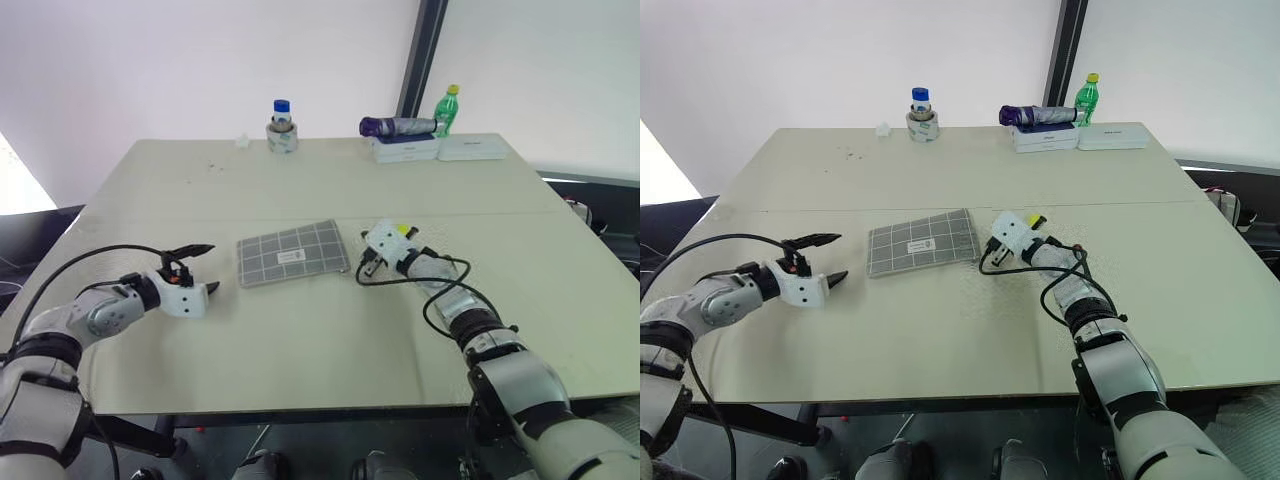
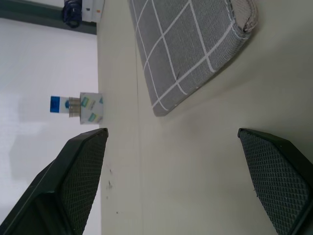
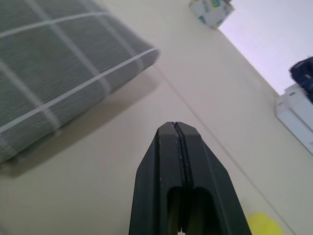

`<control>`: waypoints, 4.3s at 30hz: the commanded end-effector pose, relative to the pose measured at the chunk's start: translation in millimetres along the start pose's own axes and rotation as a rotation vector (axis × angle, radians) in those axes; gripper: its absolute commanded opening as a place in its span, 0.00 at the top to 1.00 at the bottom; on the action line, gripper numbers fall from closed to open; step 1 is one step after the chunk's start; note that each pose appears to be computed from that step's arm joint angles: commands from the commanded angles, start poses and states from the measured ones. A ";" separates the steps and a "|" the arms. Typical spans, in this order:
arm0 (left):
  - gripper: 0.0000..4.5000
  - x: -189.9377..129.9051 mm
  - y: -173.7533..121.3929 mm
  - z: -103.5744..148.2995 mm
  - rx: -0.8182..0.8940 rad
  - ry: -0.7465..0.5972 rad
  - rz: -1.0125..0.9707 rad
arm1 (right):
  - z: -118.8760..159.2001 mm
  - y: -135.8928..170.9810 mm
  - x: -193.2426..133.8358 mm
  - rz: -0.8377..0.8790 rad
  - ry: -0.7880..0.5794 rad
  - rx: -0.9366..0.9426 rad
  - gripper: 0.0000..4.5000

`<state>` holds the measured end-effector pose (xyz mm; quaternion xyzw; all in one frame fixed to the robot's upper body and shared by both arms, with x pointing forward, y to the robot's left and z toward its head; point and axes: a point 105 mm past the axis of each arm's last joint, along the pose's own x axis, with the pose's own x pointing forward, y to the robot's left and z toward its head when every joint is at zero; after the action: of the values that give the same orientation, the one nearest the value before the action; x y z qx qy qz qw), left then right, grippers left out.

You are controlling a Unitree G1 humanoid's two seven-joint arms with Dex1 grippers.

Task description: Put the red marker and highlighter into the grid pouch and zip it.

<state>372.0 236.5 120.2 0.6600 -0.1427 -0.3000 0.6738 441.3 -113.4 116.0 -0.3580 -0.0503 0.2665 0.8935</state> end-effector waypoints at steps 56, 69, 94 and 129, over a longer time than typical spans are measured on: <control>1.00 8.5 22.0 58.2 -0.443 -0.164 0.175 | 55.1 21.7 -51.8 0.260 -0.218 0.488 0.01; 1.00 -1.7 40.7 62.3 -0.426 -0.127 0.235 | 45.5 31.2 -56.5 0.325 -0.192 0.491 0.01; 1.00 7.9 35.1 80.2 -0.398 -0.122 0.238 | 70.8 61.2 -24.6 0.293 -0.095 0.489 1.00; 1.00 36.1 13.9 114.1 -0.479 -0.043 0.208 | 150.3 134.3 -17.0 0.664 -0.304 0.215 0.93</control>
<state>337.4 124.6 124.7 0.4517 -0.1256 -0.2776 0.8385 341.5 33.3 114.4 -0.2377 0.0137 0.5576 0.7952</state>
